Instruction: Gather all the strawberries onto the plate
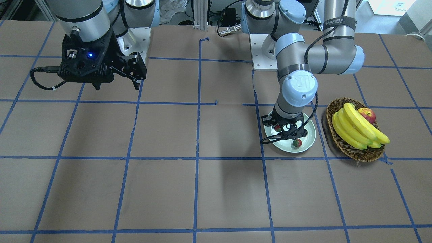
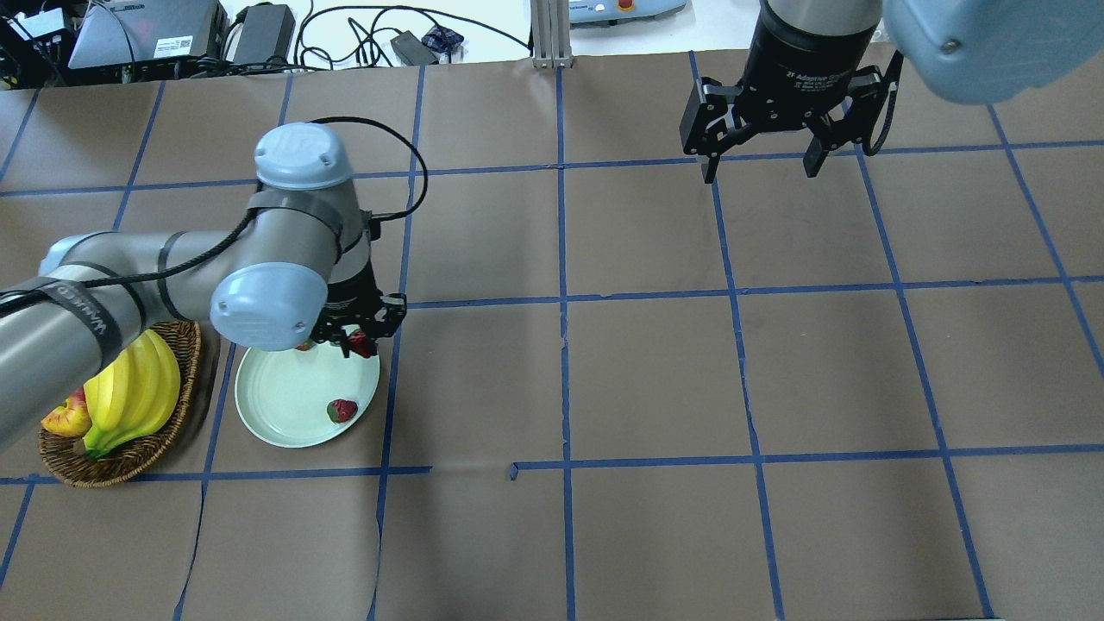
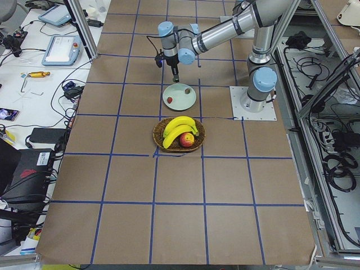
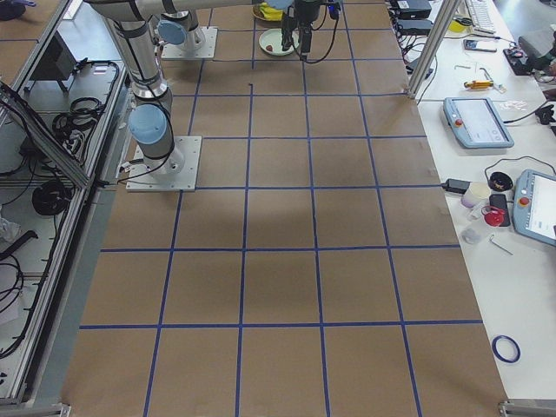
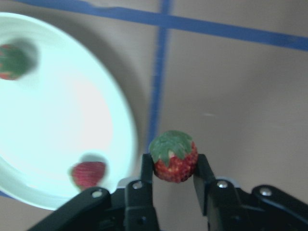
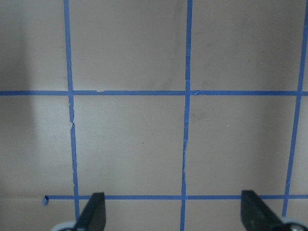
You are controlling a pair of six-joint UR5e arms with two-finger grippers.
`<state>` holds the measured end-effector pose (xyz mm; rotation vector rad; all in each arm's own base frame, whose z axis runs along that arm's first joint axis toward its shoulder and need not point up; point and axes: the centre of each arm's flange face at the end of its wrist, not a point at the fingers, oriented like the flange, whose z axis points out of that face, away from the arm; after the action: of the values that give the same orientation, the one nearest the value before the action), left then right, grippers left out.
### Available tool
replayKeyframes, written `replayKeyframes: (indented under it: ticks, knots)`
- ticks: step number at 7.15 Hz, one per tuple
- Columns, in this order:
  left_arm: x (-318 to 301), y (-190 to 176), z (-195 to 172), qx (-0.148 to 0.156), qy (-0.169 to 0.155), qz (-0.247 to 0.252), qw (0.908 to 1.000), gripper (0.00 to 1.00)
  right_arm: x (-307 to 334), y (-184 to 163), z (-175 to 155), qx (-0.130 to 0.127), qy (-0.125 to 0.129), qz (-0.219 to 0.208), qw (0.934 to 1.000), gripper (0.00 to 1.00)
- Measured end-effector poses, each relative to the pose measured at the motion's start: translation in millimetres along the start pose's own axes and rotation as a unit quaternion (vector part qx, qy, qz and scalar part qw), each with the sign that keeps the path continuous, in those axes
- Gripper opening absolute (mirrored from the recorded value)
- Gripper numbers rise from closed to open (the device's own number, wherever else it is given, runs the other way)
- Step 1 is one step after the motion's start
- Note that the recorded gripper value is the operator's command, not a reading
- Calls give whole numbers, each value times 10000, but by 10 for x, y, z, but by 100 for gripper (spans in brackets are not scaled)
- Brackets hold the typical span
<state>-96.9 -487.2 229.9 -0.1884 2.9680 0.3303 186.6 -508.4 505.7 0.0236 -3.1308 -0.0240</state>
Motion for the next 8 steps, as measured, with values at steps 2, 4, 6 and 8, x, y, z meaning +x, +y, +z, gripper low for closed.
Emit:
replayKeyframes:
  ticks: [2, 4, 6, 8]
  knots:
    - [-220, 32, 116, -135, 33, 88, 9999, 100, 0, 0, 0, 0, 0, 0, 10000, 100]
    - [-238, 10, -208, 254, 55, 116, 9996, 100, 0, 0, 0, 0, 0, 0, 10000, 100]
    - [-6, 10, -1059, 961, 68, 365, 9947, 100, 0, 1, 0, -4, 0, 0, 10000, 100]
    - [321, 191, -1882, 1193, 169, 734, 9900, 100, 0, 2, 1, -6, 2, -1, 10000, 100]
